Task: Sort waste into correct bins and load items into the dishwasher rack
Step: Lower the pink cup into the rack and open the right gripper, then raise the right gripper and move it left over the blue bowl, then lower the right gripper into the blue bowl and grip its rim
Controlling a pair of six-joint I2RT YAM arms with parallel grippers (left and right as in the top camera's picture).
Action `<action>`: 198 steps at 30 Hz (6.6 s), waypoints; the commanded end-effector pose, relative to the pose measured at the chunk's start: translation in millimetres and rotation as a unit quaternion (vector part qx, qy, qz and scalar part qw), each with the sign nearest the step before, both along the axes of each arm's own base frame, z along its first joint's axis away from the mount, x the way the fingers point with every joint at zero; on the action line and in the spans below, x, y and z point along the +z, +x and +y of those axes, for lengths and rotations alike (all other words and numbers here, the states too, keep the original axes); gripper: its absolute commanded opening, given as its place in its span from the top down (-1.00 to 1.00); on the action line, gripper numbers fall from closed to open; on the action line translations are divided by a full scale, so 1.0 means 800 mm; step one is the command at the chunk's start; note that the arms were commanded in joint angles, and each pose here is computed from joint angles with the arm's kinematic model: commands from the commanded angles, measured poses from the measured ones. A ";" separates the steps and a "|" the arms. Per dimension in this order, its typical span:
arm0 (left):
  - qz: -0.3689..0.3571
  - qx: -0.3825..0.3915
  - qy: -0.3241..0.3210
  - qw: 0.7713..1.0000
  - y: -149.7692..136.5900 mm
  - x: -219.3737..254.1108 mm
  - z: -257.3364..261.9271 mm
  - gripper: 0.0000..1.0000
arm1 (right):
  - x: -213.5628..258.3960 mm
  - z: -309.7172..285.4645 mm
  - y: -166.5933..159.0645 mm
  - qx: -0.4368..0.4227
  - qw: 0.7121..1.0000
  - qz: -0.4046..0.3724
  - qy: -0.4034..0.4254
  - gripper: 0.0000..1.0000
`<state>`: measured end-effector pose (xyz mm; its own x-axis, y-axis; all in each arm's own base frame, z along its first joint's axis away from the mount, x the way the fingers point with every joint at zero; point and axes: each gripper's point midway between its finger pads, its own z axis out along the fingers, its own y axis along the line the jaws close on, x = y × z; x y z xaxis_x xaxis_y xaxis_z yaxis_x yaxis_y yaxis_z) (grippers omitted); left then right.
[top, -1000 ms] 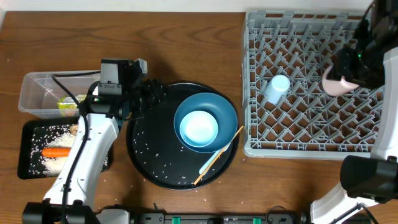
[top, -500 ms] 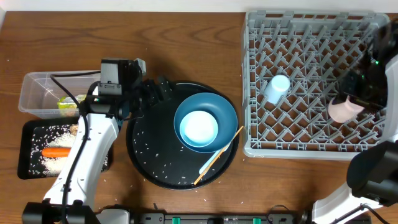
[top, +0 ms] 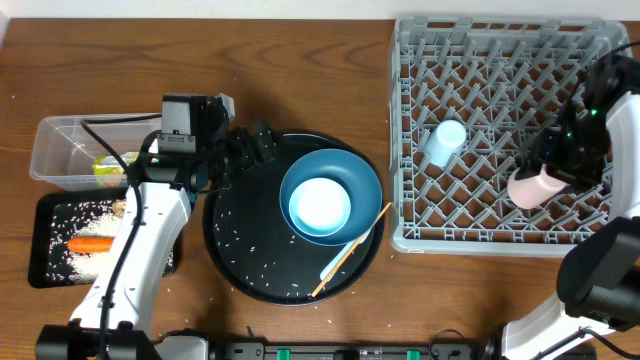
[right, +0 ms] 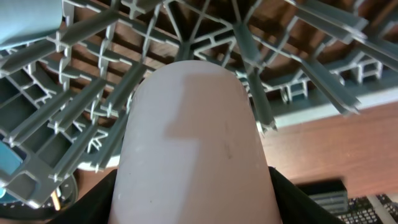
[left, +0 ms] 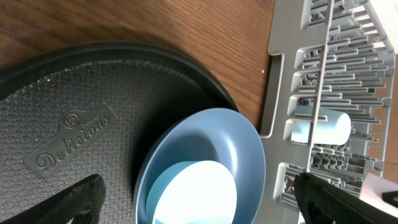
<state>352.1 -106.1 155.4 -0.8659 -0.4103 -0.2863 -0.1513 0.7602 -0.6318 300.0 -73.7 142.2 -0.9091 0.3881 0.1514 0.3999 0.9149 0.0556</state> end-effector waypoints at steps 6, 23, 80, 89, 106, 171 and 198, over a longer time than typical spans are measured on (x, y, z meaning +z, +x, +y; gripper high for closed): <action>-0.004 0.002 0.008 1.000 0.002 -0.001 0.005 -0.96 | -0.018 0.011 0.002 0.017 1.000 -0.007 0.005 0.34; -0.004 0.002 0.008 1.000 0.002 -0.001 0.005 -0.96 | -0.044 0.019 0.012 0.029 0.999 -0.022 0.001 0.36; -0.004 0.002 0.008 1.000 0.002 -0.001 0.005 -0.95 | -0.072 0.402 0.003 0.415 0.891 -0.181 0.017 -0.19; -0.004 0.002 0.008 1.000 0.002 -0.001 0.005 -0.96 | -0.098 0.428 -0.007 0.404 0.892 -0.197 0.052 -0.15; -0.004 0.002 0.008 1.000 0.002 -0.001 0.005 -0.95 | -0.123 0.437 -0.005 0.382 0.895 -0.221 0.071 -0.98; -0.004 0.002 0.008 1.000 0.002 -0.001 0.005 -0.96 | -0.133 0.434 -0.006 0.380 0.895 -0.225 0.059 0.54; -0.004 0.002 0.008 1.000 0.002 -0.001 0.005 -0.96 | -0.145 0.433 -0.001 0.377 0.892 -0.244 0.056 0.98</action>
<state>352.1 -106.1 155.4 -0.8659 -0.4103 -0.2863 -0.1513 0.7602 -0.6318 302.1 270.5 30.2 -0.8756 -0.3439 -0.3392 -0.4173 0.8923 0.1724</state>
